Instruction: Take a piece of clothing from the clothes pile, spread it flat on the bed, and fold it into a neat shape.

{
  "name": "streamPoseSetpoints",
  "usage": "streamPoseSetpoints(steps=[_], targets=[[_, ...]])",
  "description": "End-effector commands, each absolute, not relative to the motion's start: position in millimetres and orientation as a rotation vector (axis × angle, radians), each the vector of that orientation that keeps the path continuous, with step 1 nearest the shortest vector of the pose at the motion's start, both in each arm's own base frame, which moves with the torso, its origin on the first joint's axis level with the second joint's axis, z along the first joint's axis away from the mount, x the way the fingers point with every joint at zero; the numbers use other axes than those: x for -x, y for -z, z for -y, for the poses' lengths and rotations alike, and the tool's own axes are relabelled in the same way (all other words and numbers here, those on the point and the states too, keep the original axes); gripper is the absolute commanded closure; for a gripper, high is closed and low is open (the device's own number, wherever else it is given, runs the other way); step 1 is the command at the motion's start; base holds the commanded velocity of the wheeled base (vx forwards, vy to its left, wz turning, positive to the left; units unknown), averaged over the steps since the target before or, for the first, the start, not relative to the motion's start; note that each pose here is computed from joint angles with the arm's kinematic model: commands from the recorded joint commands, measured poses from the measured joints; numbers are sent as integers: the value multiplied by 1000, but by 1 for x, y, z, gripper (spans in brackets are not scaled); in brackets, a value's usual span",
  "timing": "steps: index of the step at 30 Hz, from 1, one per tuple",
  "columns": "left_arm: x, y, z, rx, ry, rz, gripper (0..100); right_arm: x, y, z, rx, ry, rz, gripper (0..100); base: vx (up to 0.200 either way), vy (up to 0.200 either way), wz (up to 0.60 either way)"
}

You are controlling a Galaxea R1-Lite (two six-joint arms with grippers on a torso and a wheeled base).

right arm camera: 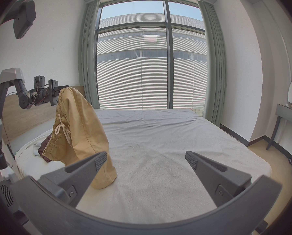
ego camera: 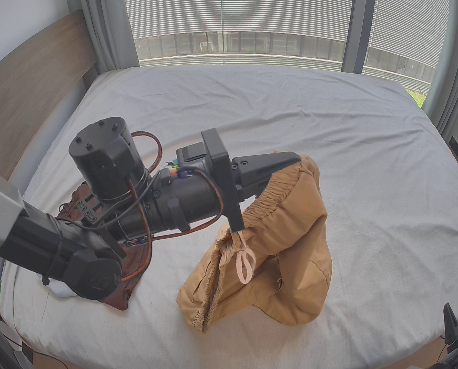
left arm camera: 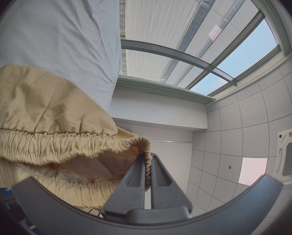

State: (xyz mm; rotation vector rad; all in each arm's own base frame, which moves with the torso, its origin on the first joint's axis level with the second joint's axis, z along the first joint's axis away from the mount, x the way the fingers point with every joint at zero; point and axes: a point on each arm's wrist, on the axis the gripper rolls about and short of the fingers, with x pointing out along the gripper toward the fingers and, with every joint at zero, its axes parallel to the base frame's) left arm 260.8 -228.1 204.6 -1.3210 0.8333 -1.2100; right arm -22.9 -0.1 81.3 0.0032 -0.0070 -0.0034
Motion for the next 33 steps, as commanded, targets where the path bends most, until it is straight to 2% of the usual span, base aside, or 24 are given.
streamPoseSetpoints(steps=[1,6,14,26,33], targets=[[-260,-200,241,1320,1226,-841,100,22,-76,0,-3,3,-3,0,0,0,0],[-262,-208,254,1345,1280,-772,100,22,-76,0,-3,3,-3,0,0,0,0],[-261,-226,268,1453,1330,-828,100,22,-76,0,-3,3,-3,0,0,0,0],[-251,-246,284,1497,1403,-798,100,22,-76,0,-3,3,-3,0,0,0,0],[-274,-237,279,1557,1352,-697,100,22,-76,0,-3,3,-3,0,0,0,0]])
